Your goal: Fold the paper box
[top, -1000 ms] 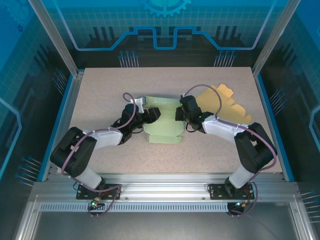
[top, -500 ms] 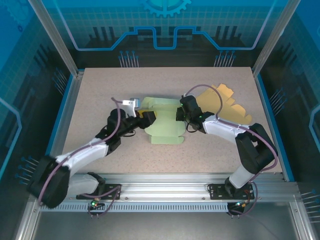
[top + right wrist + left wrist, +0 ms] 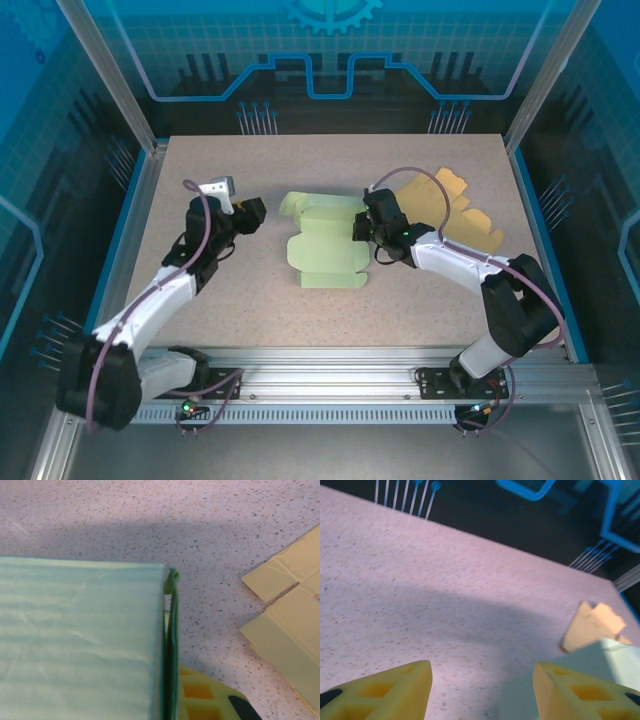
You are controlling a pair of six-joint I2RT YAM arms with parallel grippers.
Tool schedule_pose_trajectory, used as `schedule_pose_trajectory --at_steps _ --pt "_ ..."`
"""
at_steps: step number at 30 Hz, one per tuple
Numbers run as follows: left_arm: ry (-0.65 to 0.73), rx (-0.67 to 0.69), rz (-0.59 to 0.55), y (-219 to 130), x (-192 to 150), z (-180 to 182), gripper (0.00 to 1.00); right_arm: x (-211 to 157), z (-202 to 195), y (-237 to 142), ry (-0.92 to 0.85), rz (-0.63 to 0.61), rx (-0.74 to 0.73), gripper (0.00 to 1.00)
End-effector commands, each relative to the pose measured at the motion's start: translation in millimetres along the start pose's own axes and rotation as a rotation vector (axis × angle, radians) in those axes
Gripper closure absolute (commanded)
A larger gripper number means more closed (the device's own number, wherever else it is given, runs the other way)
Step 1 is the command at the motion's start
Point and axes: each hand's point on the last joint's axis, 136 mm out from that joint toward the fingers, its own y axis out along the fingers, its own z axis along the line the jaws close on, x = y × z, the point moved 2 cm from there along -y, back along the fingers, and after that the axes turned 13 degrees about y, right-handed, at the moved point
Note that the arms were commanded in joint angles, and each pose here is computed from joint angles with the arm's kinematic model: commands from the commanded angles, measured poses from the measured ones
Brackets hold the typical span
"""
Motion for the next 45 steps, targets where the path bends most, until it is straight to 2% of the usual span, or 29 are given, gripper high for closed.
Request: schedule_pose_trajectory --at_steps 1,7,15,18,28,37,41,45 --pt "0.064 -0.008 0.024 20 3 -1 0.45 6 17 -9 0.002 0.002 0.059 1.00" --pt "0.120 -0.136 0.081 46 -17 -17 0.48 3 12 1 0.002 0.015 0.021 1.00" --pt "0.246 -0.349 0.115 36 -43 -65 0.49 3 9 12 0.005 0.033 -0.017 1.00" --pt "0.304 -0.381 0.133 34 -51 -78 0.49 4 9 14 0.004 0.034 -0.017 1.00" --pt "0.504 -0.406 0.138 36 -63 -88 0.49 4 14 10 -0.002 0.046 0.015 1.00" --pt "0.622 -0.381 0.087 53 -49 -89 0.55 -1 21 6 -0.005 0.066 0.070 1.00" --pt "0.645 -0.359 0.031 60 -39 -93 0.62 -5 26 4 -0.014 0.076 0.087 1.00" --pt "0.675 -0.256 -0.048 67 -29 -91 0.73 -9 29 3 -0.013 0.088 0.088 1.00"
